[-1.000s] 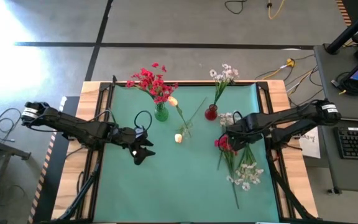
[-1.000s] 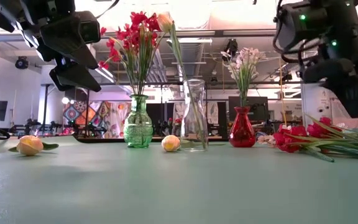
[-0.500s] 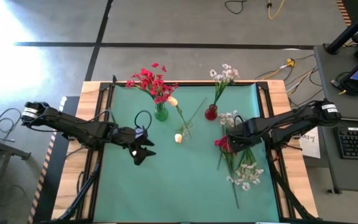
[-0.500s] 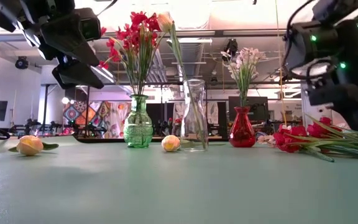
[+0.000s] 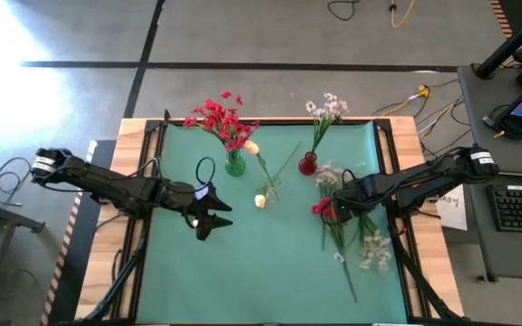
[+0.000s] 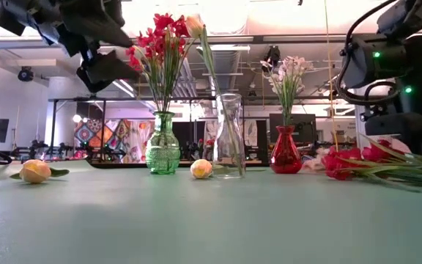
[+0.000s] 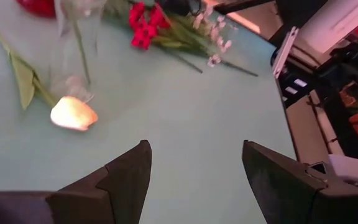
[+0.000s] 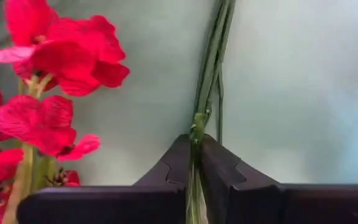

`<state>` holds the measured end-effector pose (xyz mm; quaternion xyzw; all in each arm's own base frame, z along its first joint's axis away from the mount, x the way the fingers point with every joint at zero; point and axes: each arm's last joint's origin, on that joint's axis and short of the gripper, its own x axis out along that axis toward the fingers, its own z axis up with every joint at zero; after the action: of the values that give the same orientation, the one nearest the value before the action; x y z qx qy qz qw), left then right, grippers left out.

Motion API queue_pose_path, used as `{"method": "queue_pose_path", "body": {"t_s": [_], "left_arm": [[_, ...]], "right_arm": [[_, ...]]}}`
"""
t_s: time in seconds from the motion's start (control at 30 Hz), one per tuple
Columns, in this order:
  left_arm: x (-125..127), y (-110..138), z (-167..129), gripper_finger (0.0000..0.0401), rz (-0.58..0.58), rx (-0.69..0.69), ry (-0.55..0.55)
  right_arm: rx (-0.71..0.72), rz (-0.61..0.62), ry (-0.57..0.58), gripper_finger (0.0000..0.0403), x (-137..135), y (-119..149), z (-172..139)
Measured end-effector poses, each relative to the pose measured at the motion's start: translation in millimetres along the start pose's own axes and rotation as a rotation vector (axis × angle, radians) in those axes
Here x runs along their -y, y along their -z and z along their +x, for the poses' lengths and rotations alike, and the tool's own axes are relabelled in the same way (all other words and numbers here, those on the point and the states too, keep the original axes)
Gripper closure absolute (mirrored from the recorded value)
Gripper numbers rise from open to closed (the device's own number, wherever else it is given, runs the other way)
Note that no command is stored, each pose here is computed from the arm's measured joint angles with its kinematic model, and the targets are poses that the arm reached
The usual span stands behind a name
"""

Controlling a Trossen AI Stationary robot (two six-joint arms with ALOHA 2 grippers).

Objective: Sort flowers into vase by color
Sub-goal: Put the right white flower into the red vase

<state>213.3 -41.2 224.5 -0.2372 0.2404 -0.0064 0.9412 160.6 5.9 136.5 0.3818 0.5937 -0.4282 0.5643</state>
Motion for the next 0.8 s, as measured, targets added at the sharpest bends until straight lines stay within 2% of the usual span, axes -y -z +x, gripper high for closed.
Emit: {"method": "queue_pose_path", "body": {"t_s": [0.13, 0.3, 0.63, 0.8], "left_arm": [[2.4, -3.4, -0.1, 0.0161, 0.026, 0.033, 0.03], [6.8, -10.5, -0.8, 0.0161, 0.076, 0.108, 0.073], [12.7, -20.2, -3.0, 0.0161, 0.148, 0.218, 0.123], [13.9, -21.1, -0.7, 0.0161, 0.189, 0.236, 0.127]], "right_arm": [[0.0, -0.003, 0.01, 0.0384, -1.2, -0.7, -6.4], [0.016, -0.026, -0.025, 0.0384, -7.6, -3.2, -32.6], [0.02, -0.119, 0.045, 0.0385, -8.8, -4.9, -116.5], [0.05, -0.187, -0.053, 0.0385, -15.2, -2.2, -153.6]]}}
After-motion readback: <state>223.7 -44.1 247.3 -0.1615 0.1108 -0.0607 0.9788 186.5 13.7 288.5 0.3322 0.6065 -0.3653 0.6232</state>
